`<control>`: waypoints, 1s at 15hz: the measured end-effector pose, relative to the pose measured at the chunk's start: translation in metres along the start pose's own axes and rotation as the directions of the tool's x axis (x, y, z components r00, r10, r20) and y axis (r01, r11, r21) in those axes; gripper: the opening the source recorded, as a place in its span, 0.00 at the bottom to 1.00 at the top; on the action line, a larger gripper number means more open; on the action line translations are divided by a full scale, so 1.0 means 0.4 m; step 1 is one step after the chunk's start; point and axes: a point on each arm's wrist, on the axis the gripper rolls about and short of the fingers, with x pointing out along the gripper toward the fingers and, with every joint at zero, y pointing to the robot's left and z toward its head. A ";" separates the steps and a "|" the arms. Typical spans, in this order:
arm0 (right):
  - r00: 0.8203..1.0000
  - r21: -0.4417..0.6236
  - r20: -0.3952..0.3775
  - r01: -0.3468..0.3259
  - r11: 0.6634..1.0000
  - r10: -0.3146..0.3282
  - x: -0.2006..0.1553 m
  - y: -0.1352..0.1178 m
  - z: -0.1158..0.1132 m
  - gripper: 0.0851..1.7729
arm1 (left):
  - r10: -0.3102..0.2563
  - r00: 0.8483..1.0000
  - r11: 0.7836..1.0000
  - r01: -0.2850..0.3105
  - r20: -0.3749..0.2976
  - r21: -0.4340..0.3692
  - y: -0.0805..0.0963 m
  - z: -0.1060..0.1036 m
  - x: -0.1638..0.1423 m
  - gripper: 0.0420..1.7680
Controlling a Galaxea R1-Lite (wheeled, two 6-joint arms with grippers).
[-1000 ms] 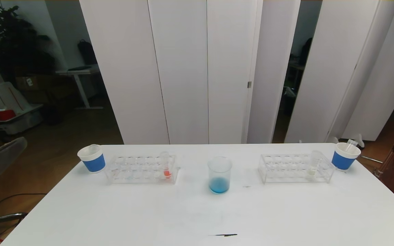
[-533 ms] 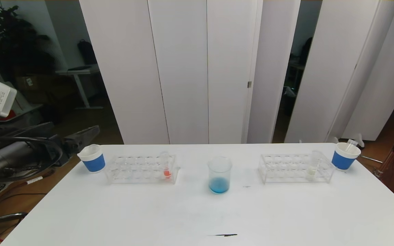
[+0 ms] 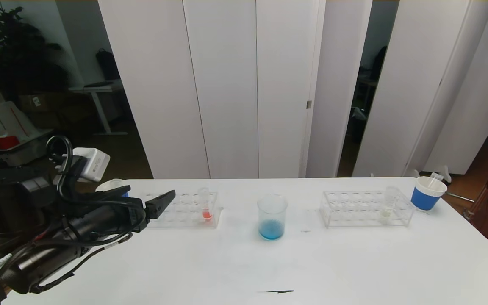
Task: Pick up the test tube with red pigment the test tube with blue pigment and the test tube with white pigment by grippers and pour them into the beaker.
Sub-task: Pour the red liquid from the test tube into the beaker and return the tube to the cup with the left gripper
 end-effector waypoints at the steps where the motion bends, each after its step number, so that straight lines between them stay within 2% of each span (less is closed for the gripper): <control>1: 1.000 0.000 0.000 0.000 1.000 0.000 0.000 0.000 0.000 0.99 | -0.006 1.000 1.000 0.006 -0.001 -0.009 -0.004 -0.012 0.009 0.99; 5: 1.000 0.000 0.000 0.000 1.000 0.000 0.000 0.000 0.000 0.99 | -0.023 0.999 1.000 0.022 -0.033 -0.022 -0.017 -0.057 0.057 0.99; 9: 1.000 0.000 0.000 0.000 1.000 0.000 0.000 0.000 0.000 0.99 | 0.015 1.000 1.000 -0.015 -0.005 -0.027 -0.029 -0.089 0.124 0.99; 15: 1.000 0.000 0.000 0.000 1.000 0.000 0.000 0.000 0.000 0.99 | 0.036 0.999 0.998 -0.037 -0.036 -0.042 -0.035 -0.140 0.222 0.99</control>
